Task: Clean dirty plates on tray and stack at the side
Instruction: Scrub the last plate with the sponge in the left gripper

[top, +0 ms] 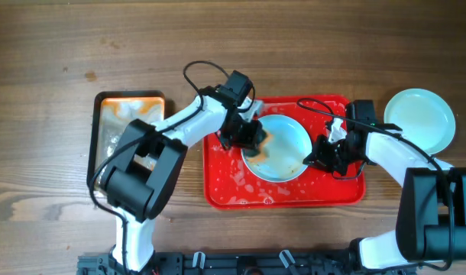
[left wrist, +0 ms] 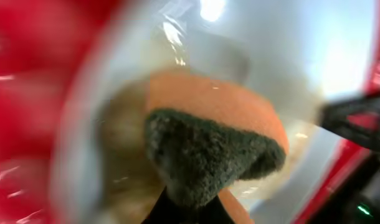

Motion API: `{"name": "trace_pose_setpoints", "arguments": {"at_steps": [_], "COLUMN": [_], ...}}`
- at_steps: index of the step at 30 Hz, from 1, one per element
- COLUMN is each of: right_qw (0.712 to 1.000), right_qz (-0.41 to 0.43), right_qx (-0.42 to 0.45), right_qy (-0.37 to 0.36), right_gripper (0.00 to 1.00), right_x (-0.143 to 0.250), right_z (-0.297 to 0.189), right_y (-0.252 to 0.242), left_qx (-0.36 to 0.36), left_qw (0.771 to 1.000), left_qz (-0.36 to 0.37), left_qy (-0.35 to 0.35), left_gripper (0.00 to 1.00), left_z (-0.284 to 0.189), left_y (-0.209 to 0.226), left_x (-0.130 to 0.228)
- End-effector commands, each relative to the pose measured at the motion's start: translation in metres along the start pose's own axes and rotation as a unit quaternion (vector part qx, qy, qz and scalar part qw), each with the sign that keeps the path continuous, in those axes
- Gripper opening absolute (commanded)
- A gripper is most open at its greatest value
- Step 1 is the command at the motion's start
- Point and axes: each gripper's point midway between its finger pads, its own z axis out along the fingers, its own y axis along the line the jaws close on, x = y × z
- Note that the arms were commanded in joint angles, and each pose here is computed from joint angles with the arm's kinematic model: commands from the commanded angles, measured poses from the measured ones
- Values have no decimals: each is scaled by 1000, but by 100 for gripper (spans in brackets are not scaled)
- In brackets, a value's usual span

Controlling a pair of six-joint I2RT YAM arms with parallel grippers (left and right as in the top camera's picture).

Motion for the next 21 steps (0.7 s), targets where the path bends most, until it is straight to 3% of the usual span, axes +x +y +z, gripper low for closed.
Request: {"name": "trace_pose_setpoints", "arguments": {"at_steps": [1, 4, 6, 9, 11, 14, 17, 21], "right_qw": [996, 996, 996, 996, 996, 996, 996, 996], "right_qz": [26, 25, 26, 27, 27, 28, 28, 29], "right_qx": [88, 88, 88, 89, 89, 89, 89, 90], "right_qy": [0, -1, -1, 1, 1, 1, 1, 2], "right_gripper": [4, 4, 4, 4, 4, 4, 4, 4], "right_x": [5, 5, 5, 6, 6, 6, 6, 6], "right_z": [9, 9, 9, 9, 9, 9, 9, 9], "right_y": [-42, -42, -42, -42, -42, -42, -42, -42], "left_qx": [90, 114, 90, -95, -238, -350, -351, -325], "left_qw": [994, 991, 994, 995, 971, 936, 934, 934], "left_qz": [30, 42, 36, 1, -20, -35, -29, -9], "left_qy": [46, 52, 42, 18, 12, -8, -55, -149], "left_gripper": [4, 4, 4, 4, 4, 4, 4, 4], "left_z": [21, 27, 29, 22, -1, -33, -37, -49], "left_y": [-43, -64, -57, 19, 77, 125, 129, 102], "left_x": [20, 25, 21, 14, 16, 11, -13, -69]}}
